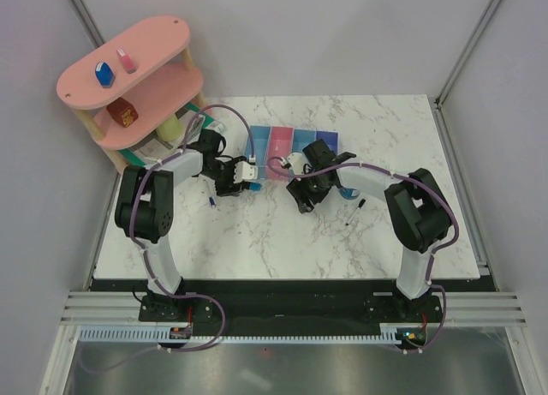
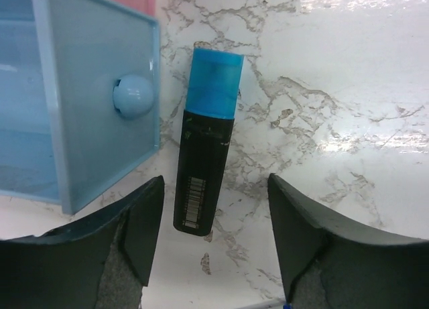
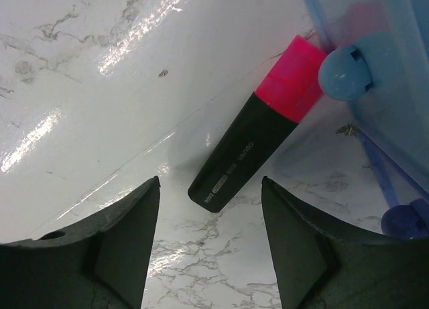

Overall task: Sort the stationery into containers
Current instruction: Move the pen to the center of the board, then pick up the pen from the center of the board.

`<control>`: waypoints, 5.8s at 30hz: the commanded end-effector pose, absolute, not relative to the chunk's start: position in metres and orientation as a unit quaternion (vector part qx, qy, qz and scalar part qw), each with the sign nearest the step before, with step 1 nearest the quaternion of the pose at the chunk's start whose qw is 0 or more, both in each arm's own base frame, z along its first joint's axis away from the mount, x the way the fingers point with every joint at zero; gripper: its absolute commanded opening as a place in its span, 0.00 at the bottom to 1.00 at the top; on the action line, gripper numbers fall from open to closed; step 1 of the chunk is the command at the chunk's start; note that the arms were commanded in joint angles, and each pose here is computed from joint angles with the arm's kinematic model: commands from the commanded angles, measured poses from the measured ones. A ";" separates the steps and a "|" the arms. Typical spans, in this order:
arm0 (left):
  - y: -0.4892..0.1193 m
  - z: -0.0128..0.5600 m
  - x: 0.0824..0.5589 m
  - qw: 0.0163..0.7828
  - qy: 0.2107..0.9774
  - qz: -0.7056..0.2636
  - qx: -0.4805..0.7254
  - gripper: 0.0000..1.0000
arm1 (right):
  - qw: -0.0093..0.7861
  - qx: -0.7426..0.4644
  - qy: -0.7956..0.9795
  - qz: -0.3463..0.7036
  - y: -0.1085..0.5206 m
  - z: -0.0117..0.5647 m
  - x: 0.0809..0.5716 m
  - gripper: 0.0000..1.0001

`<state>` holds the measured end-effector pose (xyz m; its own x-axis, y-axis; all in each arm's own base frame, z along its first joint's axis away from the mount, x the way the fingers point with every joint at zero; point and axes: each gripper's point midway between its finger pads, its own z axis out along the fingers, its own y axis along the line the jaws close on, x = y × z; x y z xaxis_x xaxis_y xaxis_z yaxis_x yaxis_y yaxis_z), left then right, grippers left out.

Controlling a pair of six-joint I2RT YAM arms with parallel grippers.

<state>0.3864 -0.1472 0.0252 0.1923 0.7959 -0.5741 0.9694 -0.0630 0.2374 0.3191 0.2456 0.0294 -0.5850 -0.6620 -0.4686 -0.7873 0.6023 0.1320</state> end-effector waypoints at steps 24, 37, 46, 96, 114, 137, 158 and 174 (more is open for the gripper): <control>-0.138 0.031 0.346 0.213 0.626 -0.151 0.735 0.02 | 0.216 -0.376 0.880 0.194 0.264 0.031 0.345 0.66; -0.142 0.028 0.311 0.184 0.651 -0.189 0.712 0.12 | 0.237 -0.347 0.895 0.148 0.252 0.025 0.358 0.64; -0.146 0.032 0.314 0.193 0.644 -0.185 0.717 0.50 | 0.230 -0.347 0.897 0.146 0.251 0.019 0.356 0.64; -0.153 0.019 0.357 0.200 0.531 -0.133 0.813 0.67 | 0.211 -0.357 0.899 0.140 0.252 0.006 0.341 0.60; -0.149 -0.005 0.308 0.136 0.561 -0.167 0.800 0.30 | 0.217 -0.355 0.906 0.072 0.238 -0.001 0.331 0.17; -0.167 0.016 0.253 0.098 0.618 -0.207 0.752 0.02 | 0.243 -0.398 0.880 0.085 0.254 0.046 0.319 0.00; -0.226 0.124 0.287 0.219 0.704 -0.311 0.599 0.02 | 0.344 -0.372 0.856 0.098 0.269 0.142 0.356 0.00; -0.252 0.163 0.351 0.295 0.750 -0.336 0.488 0.02 | 0.389 -0.285 0.873 0.081 0.255 0.159 0.429 0.00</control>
